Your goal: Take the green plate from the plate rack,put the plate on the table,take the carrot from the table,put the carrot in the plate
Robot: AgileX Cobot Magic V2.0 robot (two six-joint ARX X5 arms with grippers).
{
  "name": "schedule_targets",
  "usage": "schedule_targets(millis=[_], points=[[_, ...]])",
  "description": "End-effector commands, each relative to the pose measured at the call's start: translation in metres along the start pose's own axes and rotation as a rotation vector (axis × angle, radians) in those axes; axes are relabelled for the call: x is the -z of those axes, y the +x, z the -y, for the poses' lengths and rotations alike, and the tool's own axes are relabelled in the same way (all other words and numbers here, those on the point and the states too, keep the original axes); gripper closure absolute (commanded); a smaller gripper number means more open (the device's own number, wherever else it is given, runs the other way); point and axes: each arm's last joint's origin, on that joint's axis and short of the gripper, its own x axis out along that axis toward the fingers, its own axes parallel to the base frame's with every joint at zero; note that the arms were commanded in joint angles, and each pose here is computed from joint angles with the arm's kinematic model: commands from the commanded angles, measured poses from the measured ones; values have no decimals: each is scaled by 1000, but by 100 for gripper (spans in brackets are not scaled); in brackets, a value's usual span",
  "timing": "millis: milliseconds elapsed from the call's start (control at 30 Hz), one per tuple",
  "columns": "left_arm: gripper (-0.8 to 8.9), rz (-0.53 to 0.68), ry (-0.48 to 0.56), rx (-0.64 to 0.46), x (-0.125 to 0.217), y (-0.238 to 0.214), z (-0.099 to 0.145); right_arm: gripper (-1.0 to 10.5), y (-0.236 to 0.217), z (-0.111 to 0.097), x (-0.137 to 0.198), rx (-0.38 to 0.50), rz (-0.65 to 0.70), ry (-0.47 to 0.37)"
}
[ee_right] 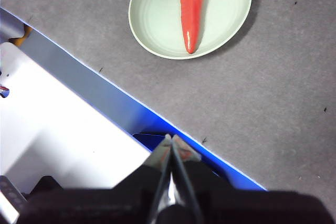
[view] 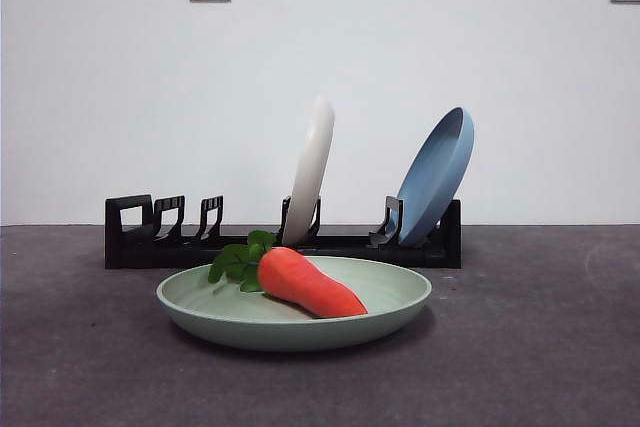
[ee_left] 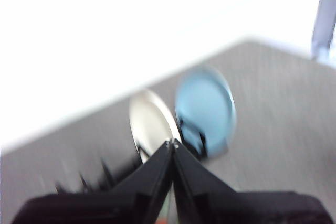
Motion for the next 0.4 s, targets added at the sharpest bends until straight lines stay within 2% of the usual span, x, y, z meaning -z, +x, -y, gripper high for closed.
schedule_targets(millis=[33,200,400], points=[[816,94,26,-86,-5,-19,-23,946,0,0,0,-1,7,0],[816,150,19,-314,11,-45,-40,946,0,0,0,-1,7,0],[816,239,35,-485,73,-48,-43,946,0,0,0,-1,7,0]])
